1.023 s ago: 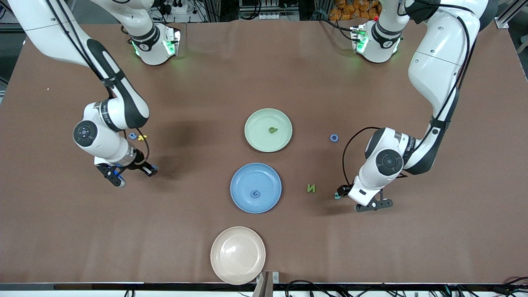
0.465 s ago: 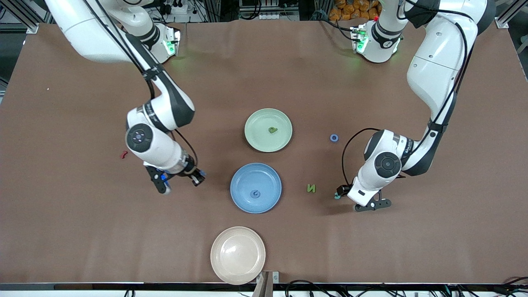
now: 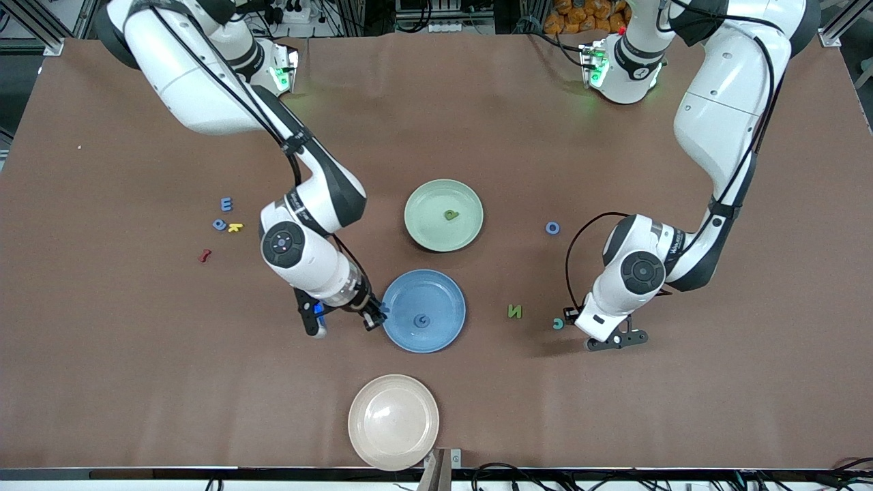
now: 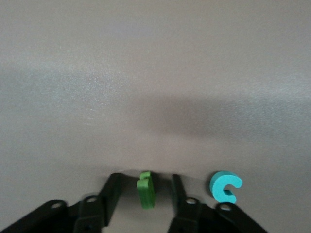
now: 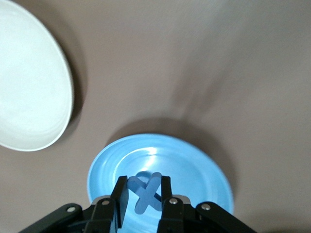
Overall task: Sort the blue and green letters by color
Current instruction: 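Place the blue x on the blue plate with the right gripper, then place a green letter on the green plate while the right gripper returns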
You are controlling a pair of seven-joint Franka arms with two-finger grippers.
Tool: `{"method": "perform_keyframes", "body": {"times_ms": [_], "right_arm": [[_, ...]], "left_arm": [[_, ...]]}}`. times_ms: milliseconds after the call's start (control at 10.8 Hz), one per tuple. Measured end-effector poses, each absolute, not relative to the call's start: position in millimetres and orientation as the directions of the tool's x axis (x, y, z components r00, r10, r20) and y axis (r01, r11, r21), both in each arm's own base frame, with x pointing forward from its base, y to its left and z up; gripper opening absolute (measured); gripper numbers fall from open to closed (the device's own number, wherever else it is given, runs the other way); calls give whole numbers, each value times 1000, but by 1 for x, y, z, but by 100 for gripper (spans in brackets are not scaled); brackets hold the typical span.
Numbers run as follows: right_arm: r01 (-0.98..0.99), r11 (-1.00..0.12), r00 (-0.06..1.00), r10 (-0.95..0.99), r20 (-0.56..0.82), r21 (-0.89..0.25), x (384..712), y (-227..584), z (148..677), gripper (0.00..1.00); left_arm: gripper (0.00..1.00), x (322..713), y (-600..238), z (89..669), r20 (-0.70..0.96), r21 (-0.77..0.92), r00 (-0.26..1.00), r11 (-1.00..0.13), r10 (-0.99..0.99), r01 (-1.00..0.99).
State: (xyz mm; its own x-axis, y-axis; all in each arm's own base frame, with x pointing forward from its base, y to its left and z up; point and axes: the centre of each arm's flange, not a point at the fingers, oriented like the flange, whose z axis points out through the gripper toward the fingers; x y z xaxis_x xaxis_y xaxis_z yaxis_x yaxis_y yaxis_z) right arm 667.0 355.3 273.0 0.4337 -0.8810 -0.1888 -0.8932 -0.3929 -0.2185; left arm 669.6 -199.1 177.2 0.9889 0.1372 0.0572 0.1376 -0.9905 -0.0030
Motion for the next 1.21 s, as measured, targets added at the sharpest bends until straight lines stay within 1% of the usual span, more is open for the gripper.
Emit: {"method": "perform_keyframes", "body": {"times_ms": [93, 186, 279, 372, 558, 651, 744, 930, 1023, 1209], "right_arm": [[-893, -373, 425, -883, -201, -251, 668, 367, 266, 31], [-892, -366, 423, -882, -207, -265, 668, 374, 261, 35], [-892, -364, 423, -882, -209, -268, 668, 377, 259, 47], [-892, -362, 421, -883, -208, -270, 669, 376, 260, 61], [-893, -354, 415, -887, -205, -277, 675, 371, 268, 88], [-898, -357, 411, -890, -200, -258, 677, 364, 275, 100], [-893, -385, 431, -883, -189, -234, 679, 354, 286, 100], [-854, -474, 510, -844, -167, -213, 681, 313, 326, 100], [-818, -537, 569, -809, -150, -206, 672, 290, 345, 100], [-730, -666, 682, -721, -120, -151, 633, 247, 374, 100]], "left_arm": [[39, 671, -200, 179, 60, -1, 989, -991, 136, 137], [27, 671, -201, 180, 61, 1, 989, -991, 135, 135], [13, 671, -201, 180, 62, 1, 989, -991, 134, 135], [11, 671, -201, 180, 62, 1, 989, -991, 134, 134], [10, 671, -202, 180, 62, 1, 989, -991, 134, 134], [10, 672, -202, 182, 66, 4, 989, -991, 133, 133], [10, 673, -205, 186, 73, 9, 989, -991, 131, 131], [10, 675, -213, 202, 93, 23, 988, -992, 123, 121], [10, 673, -221, 209, 97, 35, 988, -992, 121, 119], [10, 663, -238, 215, 85, 47, 988, -991, 131, 127]]}}
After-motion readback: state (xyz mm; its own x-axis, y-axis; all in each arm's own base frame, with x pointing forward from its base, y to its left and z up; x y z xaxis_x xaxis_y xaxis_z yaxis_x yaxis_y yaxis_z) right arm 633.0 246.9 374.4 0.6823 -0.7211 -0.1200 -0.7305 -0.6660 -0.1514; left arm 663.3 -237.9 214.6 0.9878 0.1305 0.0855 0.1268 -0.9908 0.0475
